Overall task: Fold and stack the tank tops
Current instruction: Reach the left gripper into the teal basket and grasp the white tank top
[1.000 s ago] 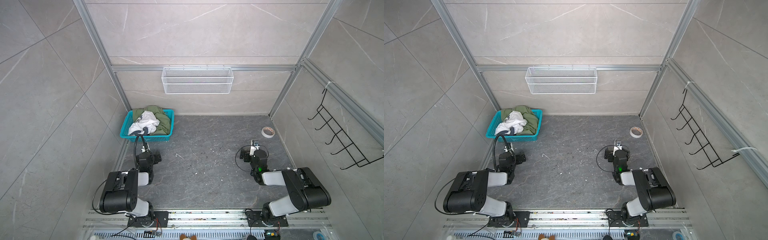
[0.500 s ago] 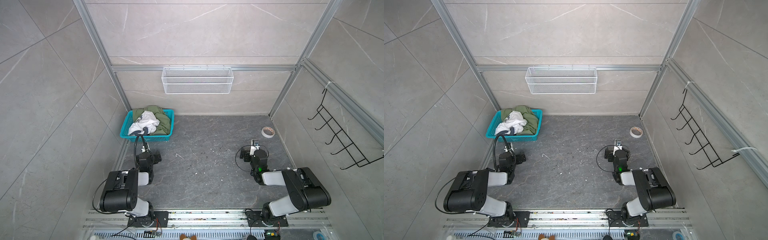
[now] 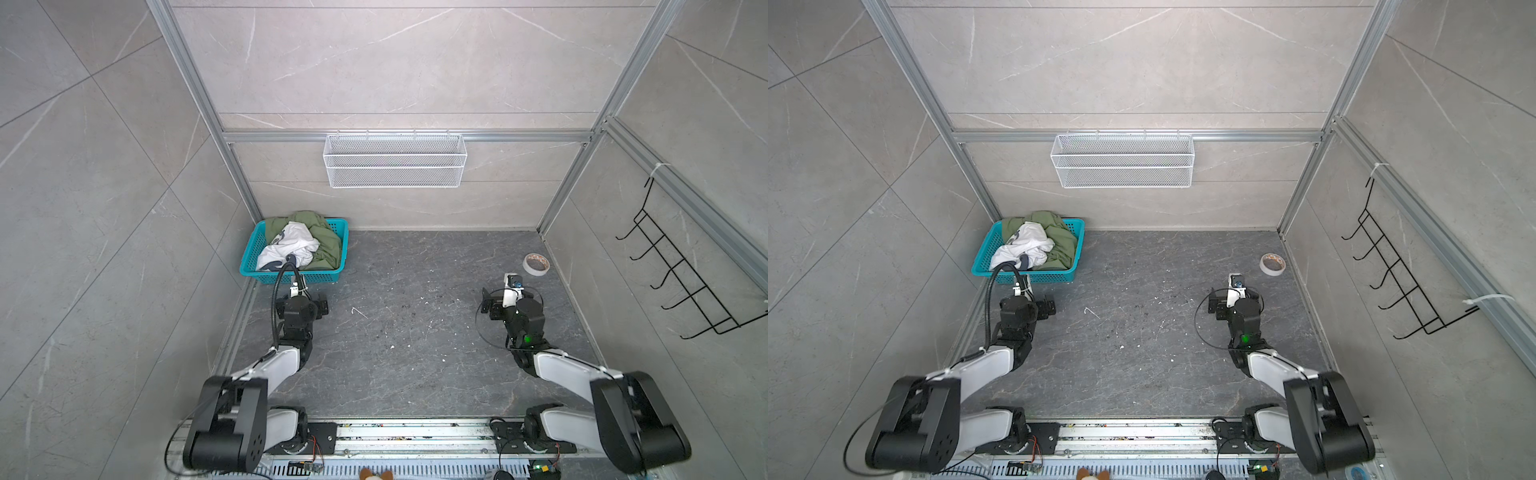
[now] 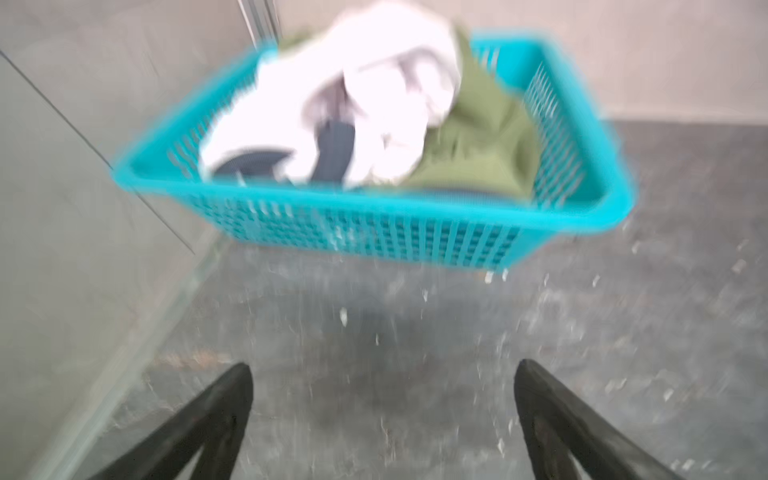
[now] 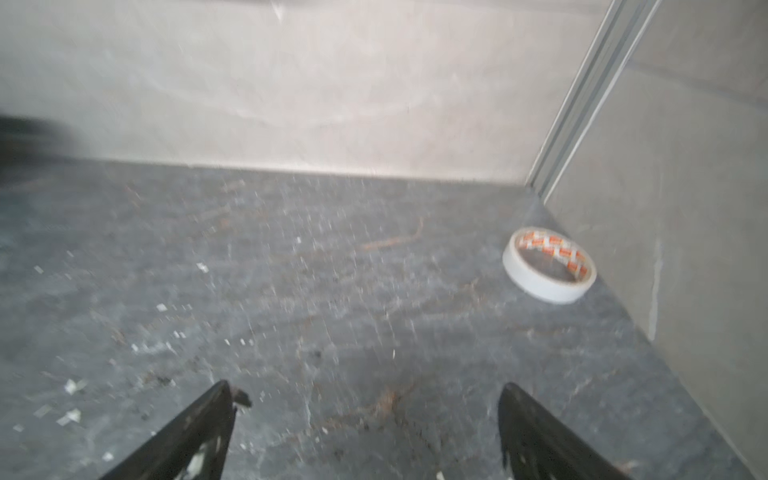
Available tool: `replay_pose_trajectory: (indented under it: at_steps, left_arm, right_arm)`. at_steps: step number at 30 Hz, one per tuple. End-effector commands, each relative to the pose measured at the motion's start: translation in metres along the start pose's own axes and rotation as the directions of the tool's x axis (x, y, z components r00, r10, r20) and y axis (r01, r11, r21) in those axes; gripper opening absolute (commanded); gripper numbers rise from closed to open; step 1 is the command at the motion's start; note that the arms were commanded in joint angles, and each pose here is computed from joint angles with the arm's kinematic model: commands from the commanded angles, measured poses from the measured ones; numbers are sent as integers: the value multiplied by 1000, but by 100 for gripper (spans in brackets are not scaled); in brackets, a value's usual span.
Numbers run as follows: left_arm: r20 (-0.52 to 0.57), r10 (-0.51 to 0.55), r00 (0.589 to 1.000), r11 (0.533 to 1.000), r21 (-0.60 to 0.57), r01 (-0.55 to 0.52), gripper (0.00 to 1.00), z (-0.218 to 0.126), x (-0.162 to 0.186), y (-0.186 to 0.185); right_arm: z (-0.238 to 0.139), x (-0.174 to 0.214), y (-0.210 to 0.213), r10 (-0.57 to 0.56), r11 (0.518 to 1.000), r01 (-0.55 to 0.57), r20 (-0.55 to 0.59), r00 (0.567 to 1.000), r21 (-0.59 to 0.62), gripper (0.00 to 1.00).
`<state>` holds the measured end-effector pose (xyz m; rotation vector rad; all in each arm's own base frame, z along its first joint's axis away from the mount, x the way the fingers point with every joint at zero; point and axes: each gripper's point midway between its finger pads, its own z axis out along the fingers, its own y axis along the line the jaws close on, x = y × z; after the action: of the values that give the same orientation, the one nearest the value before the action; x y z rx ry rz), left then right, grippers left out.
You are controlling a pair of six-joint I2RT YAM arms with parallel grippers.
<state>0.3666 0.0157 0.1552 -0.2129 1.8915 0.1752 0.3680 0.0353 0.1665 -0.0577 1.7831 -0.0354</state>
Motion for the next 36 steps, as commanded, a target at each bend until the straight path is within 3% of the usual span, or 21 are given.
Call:
replay_pose_trajectory:
  at_steps: [1,3,5,9,10,11,12,13,15,16,18,22,27,36]
  left_arm:
    - [1,-238,971,960,-154,235,100,-21,-30,29]
    - [3,-324,946,938,-128,322,100,-27,-48,25]
    - [-19,-396,918,914,-99,393,100,-31,-64,18]
    - [-62,-573,817,814,-155,559,100,-34,-67,20]
    - [-79,-582,810,813,-101,574,100,-28,-70,11]
    - [-109,-593,798,804,-33,593,100,-20,-73,3]
    - [-150,-612,777,783,25,621,100,-10,-73,-4]
    - [-205,-629,750,755,69,652,100,1,-72,-9]
    - [-290,-630,720,747,23,664,100,22,-64,-10]
    - [-340,-596,728,778,-17,628,100,32,-59,-11]
    - [-390,-548,740,821,-79,566,100,49,-59,-10]
    - [-410,-514,753,855,-177,487,100,76,-61,0]
    - [-388,-483,785,876,-219,431,100,100,-75,8]
    - [-434,-454,778,889,-276,365,94,141,-76,8]
  right_arm:
    - [-12,-30,15,33,995,-32,9,999,-93,99]
    - [-22,-57,17,105,988,-98,48,993,-121,99]
    - [-35,-82,2,228,973,-223,100,968,-67,99]
    - [-60,-112,-18,389,920,-391,160,907,-18,99]
    - [-66,-111,-29,467,878,-477,147,872,41,99]
    - [-71,-100,-44,562,806,-576,132,817,138,99]
    - [-79,-80,-62,655,700,-660,122,746,275,100]
    - [-84,-70,-70,679,656,-668,113,726,351,100]
    - [-75,-67,-61,623,727,-593,30,782,347,100]
    - [-71,-62,-57,609,746,-567,-14,793,349,100]
    - [-64,-55,-45,597,776,-545,-88,798,317,100]
    - [-54,-47,-19,577,814,-546,-182,796,198,99]
    - [-47,-39,2,549,834,-539,-265,793,114,99]
    - [-41,-25,18,533,835,-545,-342,774,69,99]
